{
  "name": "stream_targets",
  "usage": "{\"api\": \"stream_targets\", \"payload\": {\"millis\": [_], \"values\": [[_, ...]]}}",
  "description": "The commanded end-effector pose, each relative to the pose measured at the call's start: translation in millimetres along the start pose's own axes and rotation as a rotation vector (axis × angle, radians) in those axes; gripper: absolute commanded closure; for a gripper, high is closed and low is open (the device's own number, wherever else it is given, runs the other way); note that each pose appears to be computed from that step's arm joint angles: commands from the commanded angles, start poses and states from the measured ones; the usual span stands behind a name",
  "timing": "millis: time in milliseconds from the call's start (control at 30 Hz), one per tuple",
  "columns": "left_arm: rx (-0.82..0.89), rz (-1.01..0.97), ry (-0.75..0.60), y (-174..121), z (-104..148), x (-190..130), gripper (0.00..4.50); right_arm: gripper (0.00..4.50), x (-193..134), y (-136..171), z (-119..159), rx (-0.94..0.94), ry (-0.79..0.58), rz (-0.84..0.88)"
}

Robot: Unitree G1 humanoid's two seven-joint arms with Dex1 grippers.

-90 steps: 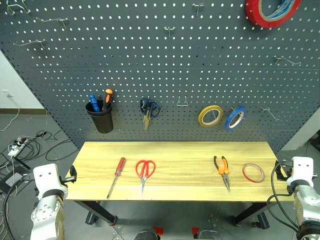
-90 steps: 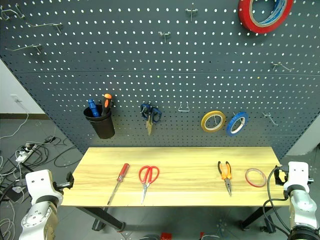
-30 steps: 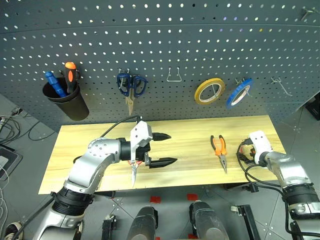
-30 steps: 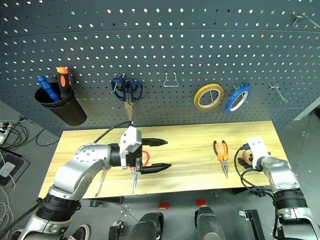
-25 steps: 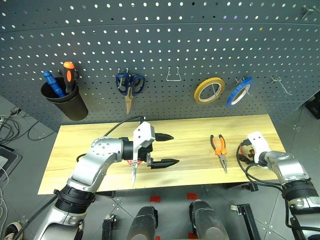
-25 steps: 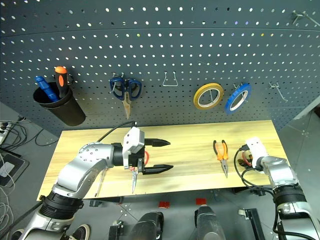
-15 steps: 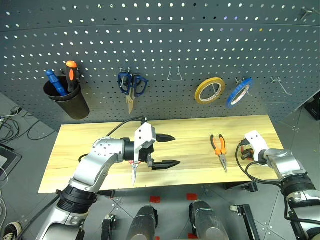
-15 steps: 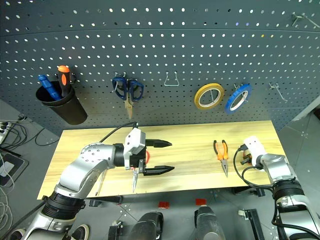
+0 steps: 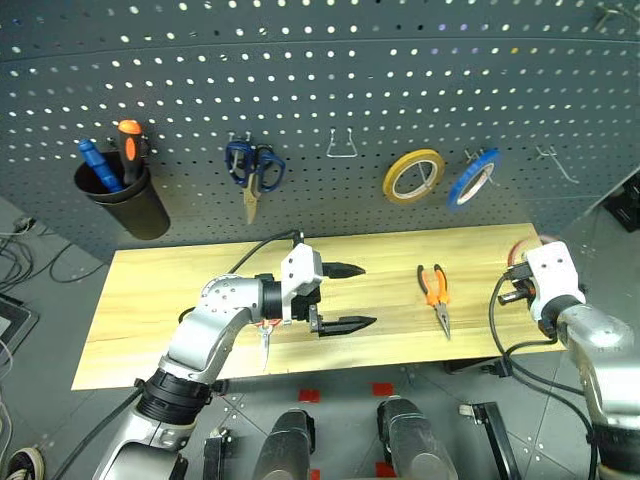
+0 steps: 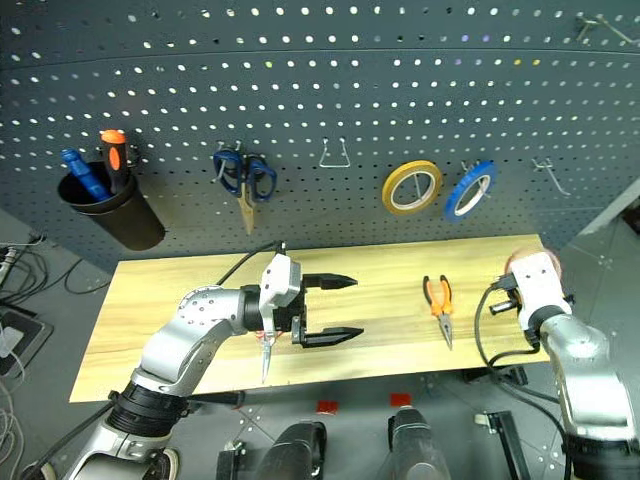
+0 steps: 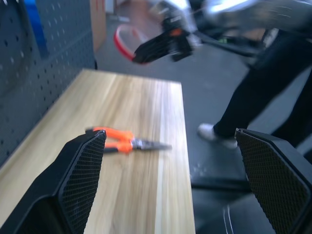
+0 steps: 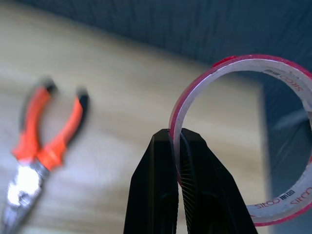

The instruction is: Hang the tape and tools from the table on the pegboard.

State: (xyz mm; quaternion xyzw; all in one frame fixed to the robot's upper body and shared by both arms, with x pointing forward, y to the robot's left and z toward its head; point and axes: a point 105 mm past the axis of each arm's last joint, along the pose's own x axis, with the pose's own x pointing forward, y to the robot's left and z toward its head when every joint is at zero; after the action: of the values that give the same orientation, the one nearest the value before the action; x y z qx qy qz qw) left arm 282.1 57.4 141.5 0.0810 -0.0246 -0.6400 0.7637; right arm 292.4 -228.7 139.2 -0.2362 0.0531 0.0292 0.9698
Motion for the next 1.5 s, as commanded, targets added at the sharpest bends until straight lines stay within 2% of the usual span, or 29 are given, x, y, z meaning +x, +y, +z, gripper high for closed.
{"api": "stream_targets", "payload": {"millis": [33, 167, 333, 500, 633, 700, 867, 967, 1100, 1267, 1367, 1500], "values": [[0.034, 0.017, -0.062, 5, 15, 4, 0.0, 4.47, -13, 6, 56, -0.063, -0.242, -0.09], [0.074, 0.027, -0.081, 8, 21, 15, 0.0, 4.47, 2, -22, 77, -0.027, -0.329, -0.218], [0.087, 0.02, -0.095, 7, 24, 27, 0.0, 4.47, 38, -65, 74, 0.073, -0.311, -0.298], [0.096, 0.035, -0.118, 8, 29, 33, 0.0, 4.47, 72, -86, 62, 0.198, -0.276, -0.294], [0.102, 0.047, -0.117, 9, 28, 33, 0.0, 4.47, 91, -83, 55, 0.314, -0.264, -0.205], [0.103, 0.06, -0.108, 10, 26, 31, 0.0, 3.88, 91, -81, 50, 0.351, -0.263, -0.19], [0.113, 0.079, -0.017, 14, 7, 17, 0.0, 2.26, 77, -62, 30, 0.342, -0.209, -0.172], [0.111, 0.088, 0.083, 21, -12, 0, 0.0, 1.29, 59, -31, 10, 0.303, -0.111, -0.12], [0.084, 0.106, 0.29, 33, -46, -36, 0.0, 0.04, 32, 25, -17, 0.336, 0.099, -0.022], [0.027, 0.059, 0.371, 30, -56, -61, 0.0, 0.04, 20, 82, -28, 0.264, 0.33, 0.054], [0.015, 0.03, 0.373, 26, -54, -68, 0.0, 0.04, 28, 103, -22, 0.272, 0.337, 0.113], [0.011, 0.028, 0.383, 26, -53, -73, 0.0, 0.04, 45, 114, -28, 0.284, 0.376, 0.127]]}}
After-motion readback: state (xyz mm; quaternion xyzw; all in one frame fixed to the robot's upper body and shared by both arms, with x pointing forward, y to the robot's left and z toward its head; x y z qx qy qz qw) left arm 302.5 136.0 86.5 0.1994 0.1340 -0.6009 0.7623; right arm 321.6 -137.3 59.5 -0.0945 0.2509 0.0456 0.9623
